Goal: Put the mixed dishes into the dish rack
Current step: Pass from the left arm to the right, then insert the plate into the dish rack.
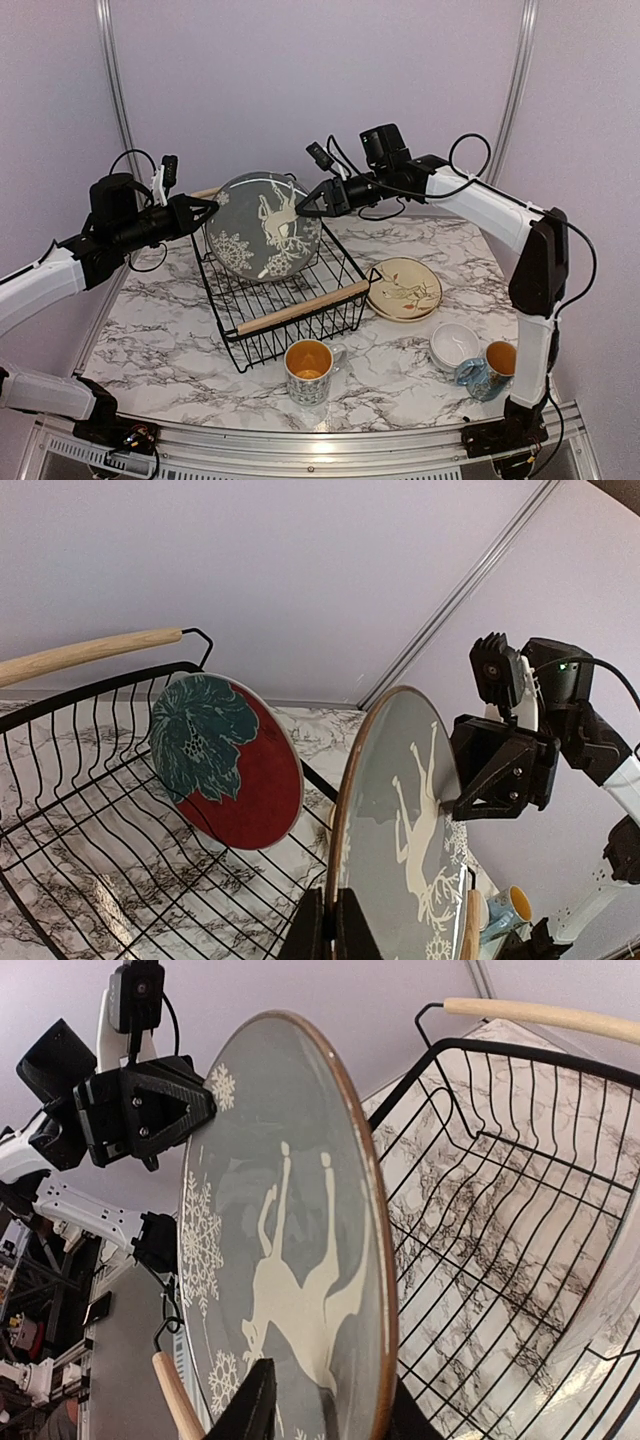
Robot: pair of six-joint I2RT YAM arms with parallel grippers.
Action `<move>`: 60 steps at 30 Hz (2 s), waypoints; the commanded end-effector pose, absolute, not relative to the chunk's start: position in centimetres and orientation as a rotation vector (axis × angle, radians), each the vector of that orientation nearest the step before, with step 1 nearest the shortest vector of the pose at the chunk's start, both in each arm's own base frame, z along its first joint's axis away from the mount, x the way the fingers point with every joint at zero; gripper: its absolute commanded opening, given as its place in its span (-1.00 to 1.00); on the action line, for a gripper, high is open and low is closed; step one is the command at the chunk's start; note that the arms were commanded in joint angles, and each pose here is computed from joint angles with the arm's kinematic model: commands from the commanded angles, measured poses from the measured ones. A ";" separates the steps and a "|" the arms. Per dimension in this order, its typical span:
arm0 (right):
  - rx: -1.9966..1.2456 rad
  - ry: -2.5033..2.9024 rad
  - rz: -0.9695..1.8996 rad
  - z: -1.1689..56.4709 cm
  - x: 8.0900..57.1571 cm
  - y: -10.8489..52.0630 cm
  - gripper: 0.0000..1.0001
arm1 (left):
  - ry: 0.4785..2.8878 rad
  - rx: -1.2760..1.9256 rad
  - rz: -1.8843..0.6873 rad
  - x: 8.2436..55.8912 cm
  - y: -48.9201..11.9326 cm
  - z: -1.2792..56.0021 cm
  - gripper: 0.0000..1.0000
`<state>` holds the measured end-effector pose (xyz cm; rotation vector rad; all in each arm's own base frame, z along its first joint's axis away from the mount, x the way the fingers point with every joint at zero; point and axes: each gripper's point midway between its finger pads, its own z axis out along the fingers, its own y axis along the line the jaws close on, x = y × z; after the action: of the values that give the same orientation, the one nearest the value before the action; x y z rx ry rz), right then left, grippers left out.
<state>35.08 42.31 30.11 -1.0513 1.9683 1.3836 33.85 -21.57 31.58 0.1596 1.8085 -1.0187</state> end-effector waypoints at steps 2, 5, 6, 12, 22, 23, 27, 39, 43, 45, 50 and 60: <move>-1.091 1.936 1.469 30.3 34.0 43.6 -0.53 | 1.633 0.199 -1.053 33.4 -21.8 35.7 -1.00; -1.081 1.944 1.465 30.1 34.2 43.7 -0.52 | 1.628 0.214 -1.053 33.2 -21.9 35.5 -1.00; -1.079 1.948 1.468 30.0 34.2 43.7 -0.46 | 1.622 0.222 -1.058 33.0 -21.9 35.5 -1.00; -1.071 1.964 1.490 29.4 34.3 44.0 -0.36 | 1.574 0.252 -1.065 32.2 -22.0 36.2 -1.00; -1.055 2.006 1.511 28.0 34.6 44.3 -0.26 | 1.563 0.264 -1.078 32.0 -22.2 36.1 -1.00; -1.056 2.004 1.512 28.0 34.6 44.3 -0.30 | 1.568 0.265 -1.075 32.1 -22.2 36.0 -1.00; -1.055 1.995 1.506 28.4 34.6 44.1 -0.41 | 1.587 0.259 -1.063 32.4 -22.2 35.7 -1.00; -1.019 1.977 1.478 29.5 35.6 42.4 -1.00 | 1.628 0.236 -1.019 33.1 -21.9 34.6 -0.99; -1.023 1.951 1.402 30.7 36.2 42.0 -1.00 | 1.689 0.194 -0.982 33.9 -21.6 33.6 -0.34; -1.031 1.908 1.326 32.4 36.9 41.4 -1.00 | 1.749 0.164 -0.921 34.6 -21.0 33.0 -0.13; -0.981 1.824 1.193 36.2 38.6 39.1 -1.00 | 1.852 0.077 -0.743 35.2 -18.5 31.7 0.13; -0.860 1.805 0.895 38.3 40.5 38.4 -1.00 | 1.826 -0.034 -0.646 33.7 -15.4 32.2 0.17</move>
<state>41.34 37.98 29.45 -0.8815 2.0469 1.0100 34.26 -17.24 32.69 0.0245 1.8160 -0.7212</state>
